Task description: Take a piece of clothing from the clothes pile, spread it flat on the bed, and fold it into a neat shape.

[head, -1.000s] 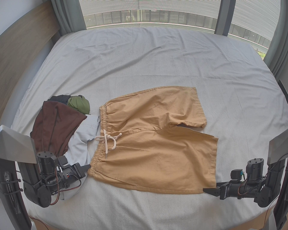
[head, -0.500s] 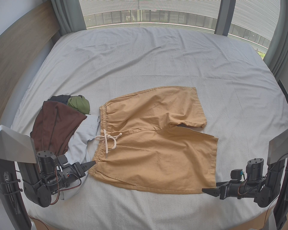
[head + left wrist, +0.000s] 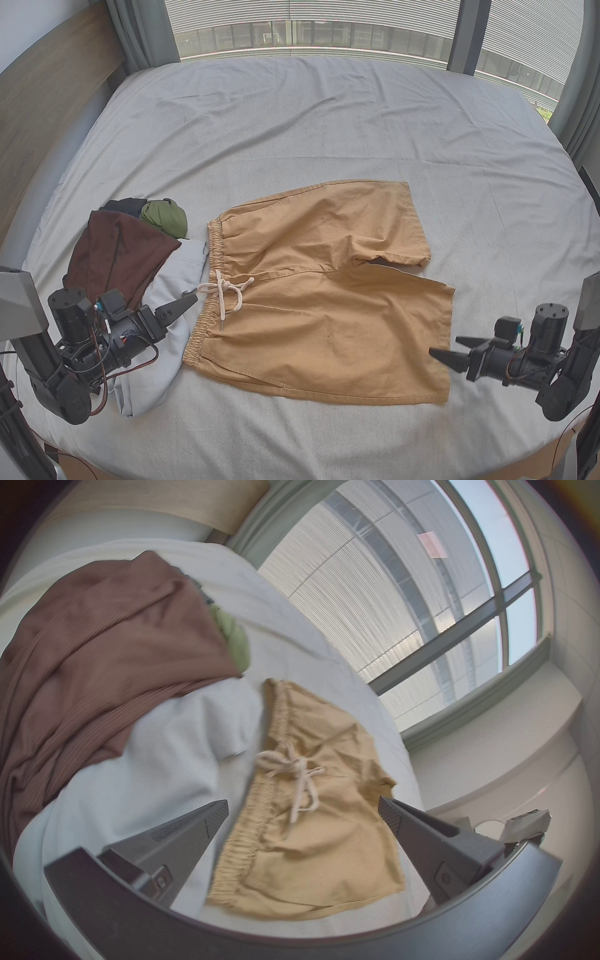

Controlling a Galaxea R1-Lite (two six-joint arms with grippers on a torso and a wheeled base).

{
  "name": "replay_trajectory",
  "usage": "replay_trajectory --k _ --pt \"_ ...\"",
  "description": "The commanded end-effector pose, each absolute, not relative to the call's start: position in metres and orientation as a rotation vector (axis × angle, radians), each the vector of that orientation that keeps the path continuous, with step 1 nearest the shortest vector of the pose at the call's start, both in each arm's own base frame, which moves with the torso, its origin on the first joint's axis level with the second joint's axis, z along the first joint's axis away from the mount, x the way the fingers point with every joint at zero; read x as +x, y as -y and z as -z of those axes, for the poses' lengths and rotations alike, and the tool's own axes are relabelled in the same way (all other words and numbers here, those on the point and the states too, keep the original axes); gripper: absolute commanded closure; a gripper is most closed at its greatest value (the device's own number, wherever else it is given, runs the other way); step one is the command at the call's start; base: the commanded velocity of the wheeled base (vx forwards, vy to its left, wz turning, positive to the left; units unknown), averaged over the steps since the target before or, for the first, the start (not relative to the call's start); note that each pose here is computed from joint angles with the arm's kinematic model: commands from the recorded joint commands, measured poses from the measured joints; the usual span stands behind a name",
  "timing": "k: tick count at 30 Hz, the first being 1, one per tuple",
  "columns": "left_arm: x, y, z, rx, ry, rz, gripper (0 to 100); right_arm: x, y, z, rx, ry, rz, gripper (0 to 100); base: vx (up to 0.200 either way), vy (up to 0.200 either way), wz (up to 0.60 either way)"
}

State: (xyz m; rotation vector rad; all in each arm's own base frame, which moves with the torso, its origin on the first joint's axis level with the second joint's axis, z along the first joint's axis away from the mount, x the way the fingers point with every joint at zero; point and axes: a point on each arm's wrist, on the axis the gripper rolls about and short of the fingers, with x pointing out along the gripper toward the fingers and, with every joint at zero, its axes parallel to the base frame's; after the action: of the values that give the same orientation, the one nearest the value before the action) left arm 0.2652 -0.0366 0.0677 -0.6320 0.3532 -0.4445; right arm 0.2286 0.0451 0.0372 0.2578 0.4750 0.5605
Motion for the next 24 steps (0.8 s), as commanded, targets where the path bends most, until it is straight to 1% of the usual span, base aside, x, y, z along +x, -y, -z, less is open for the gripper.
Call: replay_trajectory --k 1,2,6,9,15,19,24 --pt "0.259 0.053 -0.099 -0.613 -0.264 0.593 0 0.249 -0.047 -0.086 0.265 -0.222 -0.594 0 0.000 0.000 0.00" --pt "0.255 0.059 -0.099 -0.614 -0.285 0.629 0 0.256 -0.048 -0.091 0.265 -0.192 -0.598 0 0.000 0.000 0.00" --pt "0.253 0.065 -0.086 -0.610 -0.342 0.636 0 0.275 -0.050 -0.094 0.260 -0.148 -0.595 0 0.000 0.000 0.00" --pt "0.254 0.068 -0.080 -0.611 -0.369 0.635 0 0.302 -0.044 -0.081 0.265 -0.155 -0.560 0 0.000 0.000 0.00" --pt "0.258 0.071 -0.078 -0.607 -0.368 0.641 0 0.330 -0.040 -0.069 0.283 -0.157 -0.534 0 0.000 0.000 0.00" --pt "0.257 0.073 -0.077 -0.606 -0.374 0.645 0 0.356 -0.041 -0.069 0.368 -0.154 -0.527 0 0.000 0.000 0.00" --pt "0.258 0.073 -0.072 -0.604 -0.393 0.637 0 0.371 -0.042 -0.076 0.431 -0.174 -0.522 0 0.000 0.000 0.00"
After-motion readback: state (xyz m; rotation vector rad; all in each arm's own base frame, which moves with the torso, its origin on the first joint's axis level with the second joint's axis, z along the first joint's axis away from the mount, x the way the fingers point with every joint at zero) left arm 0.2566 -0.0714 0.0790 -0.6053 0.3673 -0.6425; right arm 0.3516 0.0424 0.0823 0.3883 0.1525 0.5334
